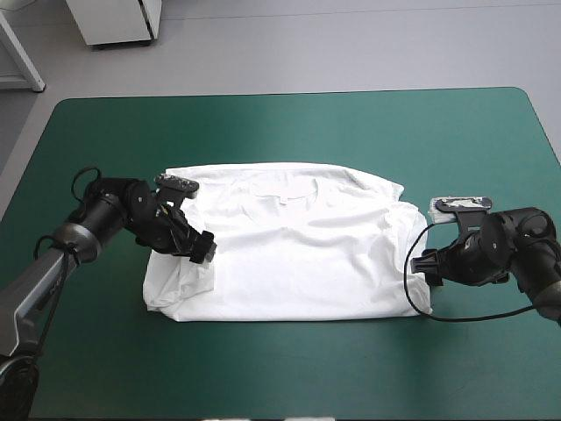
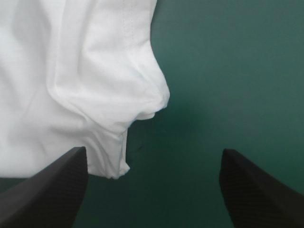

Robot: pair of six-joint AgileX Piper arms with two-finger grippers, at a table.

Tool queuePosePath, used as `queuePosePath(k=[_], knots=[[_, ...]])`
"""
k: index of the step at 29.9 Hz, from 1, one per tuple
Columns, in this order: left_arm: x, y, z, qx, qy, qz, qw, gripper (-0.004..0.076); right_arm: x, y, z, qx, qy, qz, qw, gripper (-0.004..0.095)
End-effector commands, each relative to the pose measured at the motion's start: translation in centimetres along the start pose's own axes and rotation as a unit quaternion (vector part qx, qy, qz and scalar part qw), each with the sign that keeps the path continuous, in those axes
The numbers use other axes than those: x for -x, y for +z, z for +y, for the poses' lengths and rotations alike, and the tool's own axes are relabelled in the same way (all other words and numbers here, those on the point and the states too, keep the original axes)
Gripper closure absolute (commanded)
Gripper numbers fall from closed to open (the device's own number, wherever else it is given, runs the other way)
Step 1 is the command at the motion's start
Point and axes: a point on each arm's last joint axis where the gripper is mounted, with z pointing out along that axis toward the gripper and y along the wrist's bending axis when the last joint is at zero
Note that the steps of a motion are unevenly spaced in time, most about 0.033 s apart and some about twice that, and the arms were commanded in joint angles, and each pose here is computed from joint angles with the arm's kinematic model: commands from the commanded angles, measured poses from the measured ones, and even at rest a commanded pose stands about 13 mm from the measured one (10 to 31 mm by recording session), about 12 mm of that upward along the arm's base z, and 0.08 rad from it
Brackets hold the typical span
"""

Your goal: Fold the cloth

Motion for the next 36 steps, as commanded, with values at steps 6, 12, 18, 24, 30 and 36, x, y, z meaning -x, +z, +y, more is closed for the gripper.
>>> queuePosePath(k=[6, 12, 18, 24, 30, 36], knots=[[2.0, -7.1, -0.1, 0.046, -0.002, -0.024, 0.999, 0.007, 2.0, 2.0, 0.0, 0.006, 0.04, -0.043, 0.998, 0.0195], [1.8, -7.5, -0.2, 0.043, -0.012, -0.015, 0.999, 0.007, 3.1, 6.4, 0.6, 0.02, 0.059, 0.005, 0.998, 0.0294], [1.7, -7.9, -0.3, 0.044, -0.012, -0.02, 0.999, 0.007, 3.4, 8.9, 1.0, 0.038, 0.071, 0.031, 0.996, 0.049], [1.7, -7.9, -0.3, 0.044, -0.014, -0.021, 0.999, 0.007, 3.4, 10.0, 1.1, 0.041, 0.068, 0.041, 0.996, 0.0691], [1.8, -7.9, -0.3, 0.044, -0.014, -0.022, 0.999, 0.007, 3.1, 8.0, 0.7, 0.026, 0.065, 0.03, 0.997, 0.0859], [1.8, -7.9, -0.3, 0.045, -0.011, -0.026, 0.999, 0.007, 2.3, 4.9, -0.1, -0.01, 0.083, 0.011, 0.996, 0.0885]])
